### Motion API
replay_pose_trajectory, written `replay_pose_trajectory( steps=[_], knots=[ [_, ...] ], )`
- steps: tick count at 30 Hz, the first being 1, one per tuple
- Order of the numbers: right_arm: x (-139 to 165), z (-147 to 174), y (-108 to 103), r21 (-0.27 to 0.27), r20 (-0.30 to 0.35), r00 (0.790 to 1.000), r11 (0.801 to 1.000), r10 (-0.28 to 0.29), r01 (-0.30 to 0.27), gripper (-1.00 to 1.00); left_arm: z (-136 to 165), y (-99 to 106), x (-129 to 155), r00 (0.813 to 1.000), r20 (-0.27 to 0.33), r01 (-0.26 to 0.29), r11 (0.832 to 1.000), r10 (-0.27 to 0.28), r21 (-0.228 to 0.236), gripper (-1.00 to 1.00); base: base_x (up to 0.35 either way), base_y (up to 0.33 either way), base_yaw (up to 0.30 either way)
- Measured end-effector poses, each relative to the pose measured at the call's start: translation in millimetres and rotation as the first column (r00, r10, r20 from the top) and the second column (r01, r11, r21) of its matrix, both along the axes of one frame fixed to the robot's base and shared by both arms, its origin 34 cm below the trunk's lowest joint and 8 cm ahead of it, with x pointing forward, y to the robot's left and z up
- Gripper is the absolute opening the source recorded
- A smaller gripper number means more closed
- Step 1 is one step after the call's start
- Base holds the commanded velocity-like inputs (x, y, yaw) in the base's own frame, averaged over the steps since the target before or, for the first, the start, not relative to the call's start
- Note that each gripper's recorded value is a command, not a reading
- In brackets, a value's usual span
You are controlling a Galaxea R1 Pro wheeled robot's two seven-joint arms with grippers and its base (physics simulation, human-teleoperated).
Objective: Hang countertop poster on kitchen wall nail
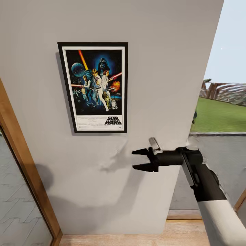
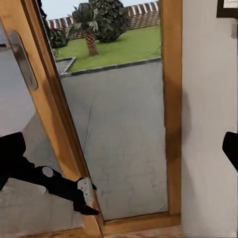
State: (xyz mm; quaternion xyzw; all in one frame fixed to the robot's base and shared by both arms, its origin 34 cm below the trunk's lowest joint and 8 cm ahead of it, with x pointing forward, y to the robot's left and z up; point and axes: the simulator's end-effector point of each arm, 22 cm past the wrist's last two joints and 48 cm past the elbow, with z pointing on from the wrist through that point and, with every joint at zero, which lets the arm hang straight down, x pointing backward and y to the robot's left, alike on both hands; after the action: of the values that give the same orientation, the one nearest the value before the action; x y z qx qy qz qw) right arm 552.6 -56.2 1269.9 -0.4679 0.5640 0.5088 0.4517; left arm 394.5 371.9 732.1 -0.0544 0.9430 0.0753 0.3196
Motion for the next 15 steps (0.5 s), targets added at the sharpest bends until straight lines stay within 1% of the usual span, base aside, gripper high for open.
replay_pose_trajectory(
  steps=[1, 2, 3, 6, 7, 9, 10, 11, 12, 13, 14, 15],
  knots=[
    [-13.9, -44.3, -4.9, -0.006, -0.038, 0.999, 1.000, -0.005, 0.005, 1.00, 1.5, 6.0, -0.1, 1.000, 0.004, -0.017, 1.000, 0.017, 0.002, 1.00, 0.000, 0.000, 0.000],
    [-23.5, -69.3, -7.0, -0.011, -0.077, 0.997, 1.000, -0.008, 0.007, 1.00, 1.5, 6.9, 0.0, 1.000, 0.004, -0.020, 1.000, 0.020, 0.002, 1.00, 0.000, 0.000, 0.000],
    [-34.2, -96.7, -11.4, -0.019, -0.100, 0.995, 1.000, -0.013, 0.011, 1.00, 1.9, 7.8, 0.0, 1.000, 0.006, -0.024, 1.000, 0.024, 0.002, 1.00, 0.000, 0.000, 0.000],
    [-54.4, -144.9, -18.4, -0.029, -0.149, 0.989, 0.999, -0.022, 0.018, 1.00, 2.1, 8.8, -0.1, 1.000, 0.007, -0.027, 1.000, 0.027, 0.002, 1.00, 0.000, 0.000, 0.000],
    [-62.8, -172.1, -27.8, -0.031, -0.175, 0.984, 0.999, -0.042, 0.038, 1.00, 2.2, 9.1, -0.1, 1.000, 0.007, -0.028, 1.000, 0.028, 0.002, 1.00, 0.000, 0.000, 0.000],
    [-69.7, -200.3, -40.4, -0.029, -0.210, 0.975, 0.997, -0.076, 0.072, 1.00, 2.2, 9.4, -0.1, 1.000, 0.007, -0.028, 1.000, 0.028, 0.002, 1.00, 0.000, 0.000, 0.000],
    [-73.7, -225.4, -54.0, -0.029, -0.246, 0.963, 0.993, -0.114, 0.111, 1.00, 2.2, 9.4, -0.2, 1.000, 0.007, -0.029, 1.000, 0.029, 0.002, 1.00, 0.000, 0.000, 0.000],
    [-76.6, -240.3, -61.2, -0.031, -0.272, 0.953, 0.991, -0.134, 0.131, 1.00, 2.1, 9.4, -0.2, 1.000, 0.007, -0.029, 1.000, 0.029, 0.002, 1.00, 0.000, 0.000, 0.000],
    [-83.0, -268.3, -76.9, -0.048, -0.319, 0.932, 0.985, -0.171, 0.164, 1.00, 2.0, 9.4, -0.5, 1.000, 0.006, -0.029, 1.000, 0.029, 0.002, 1.00, 0.000, 0.000, 0.000],
    [-93.3, -300.1, -94.9, -0.079, -0.373, 0.905, 0.979, -0.206, 0.190, 1.00, 1.7, 9.3, -0.8, 1.000, 0.005, -0.029, 1.000, 0.029, 0.002, 1.00, 0.000, 0.000, 0.000],
    [-100.2, -316.6, -104.1, -0.097, -0.401, 0.889, 0.975, -0.222, 0.200, 1.00, 1.6, 9.2, -0.8, 1.000, 0.005, -0.029, 1.000, 0.029, 0.001, 1.00, 0.000, 0.000, 0.000],
    [-114.2, -343.4, -118.5, -0.126, -0.445, 0.860, 0.968, -0.249, 0.215, 1.00, 1.2, 8.9, -1.3, 1.000, 0.004, -0.029, 1.000, 0.029, 0.001, 1.00, 0.000, 0.000, 0.000]
  ],
)
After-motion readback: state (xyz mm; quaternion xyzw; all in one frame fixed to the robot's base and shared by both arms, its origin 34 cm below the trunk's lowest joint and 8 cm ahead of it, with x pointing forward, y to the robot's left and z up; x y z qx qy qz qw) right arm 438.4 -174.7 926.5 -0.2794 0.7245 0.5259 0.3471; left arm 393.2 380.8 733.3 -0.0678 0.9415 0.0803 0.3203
